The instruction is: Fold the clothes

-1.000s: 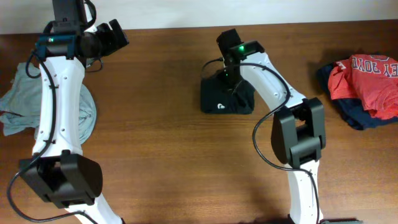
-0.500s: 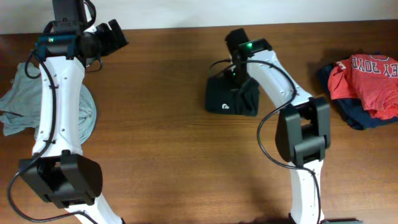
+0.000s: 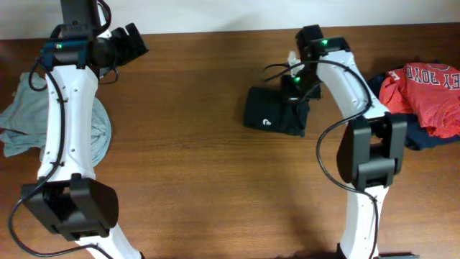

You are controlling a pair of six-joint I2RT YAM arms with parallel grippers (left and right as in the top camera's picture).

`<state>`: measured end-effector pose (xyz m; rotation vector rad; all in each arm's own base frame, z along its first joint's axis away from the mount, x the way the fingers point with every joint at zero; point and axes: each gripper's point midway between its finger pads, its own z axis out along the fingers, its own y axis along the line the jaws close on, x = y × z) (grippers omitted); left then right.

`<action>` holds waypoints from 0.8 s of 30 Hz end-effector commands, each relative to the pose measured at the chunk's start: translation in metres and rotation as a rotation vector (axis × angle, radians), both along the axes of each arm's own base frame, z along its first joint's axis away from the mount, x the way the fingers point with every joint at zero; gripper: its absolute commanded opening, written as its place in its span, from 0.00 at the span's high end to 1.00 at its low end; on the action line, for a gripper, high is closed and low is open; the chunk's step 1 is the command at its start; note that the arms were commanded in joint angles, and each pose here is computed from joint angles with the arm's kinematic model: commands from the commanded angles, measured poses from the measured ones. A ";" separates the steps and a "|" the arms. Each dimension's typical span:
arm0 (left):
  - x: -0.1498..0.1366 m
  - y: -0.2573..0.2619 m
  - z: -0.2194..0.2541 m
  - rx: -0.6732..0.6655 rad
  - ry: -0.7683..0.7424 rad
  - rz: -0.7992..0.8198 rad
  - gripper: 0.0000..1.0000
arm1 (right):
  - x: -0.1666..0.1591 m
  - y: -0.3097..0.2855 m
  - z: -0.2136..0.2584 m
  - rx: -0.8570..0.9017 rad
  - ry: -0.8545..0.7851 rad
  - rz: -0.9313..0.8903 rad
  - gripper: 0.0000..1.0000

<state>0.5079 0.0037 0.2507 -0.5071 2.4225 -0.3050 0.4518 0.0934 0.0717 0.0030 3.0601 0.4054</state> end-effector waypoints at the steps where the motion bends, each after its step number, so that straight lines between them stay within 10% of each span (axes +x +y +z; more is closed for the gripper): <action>1: -0.002 0.003 -0.003 0.024 0.008 -0.005 0.01 | 0.002 -0.015 0.025 0.106 -0.018 -0.049 0.96; 5: -0.002 0.003 -0.003 0.023 0.009 -0.005 0.01 | -0.005 -0.030 0.024 0.111 0.023 -0.105 0.95; 9: -0.003 0.000 -0.003 0.023 0.013 -0.012 0.01 | -0.010 -0.034 0.024 0.105 0.046 -0.110 0.04; 24: -0.008 -0.087 -0.025 0.104 0.028 -0.381 0.01 | -0.015 -0.083 0.105 0.103 -0.104 -0.215 0.01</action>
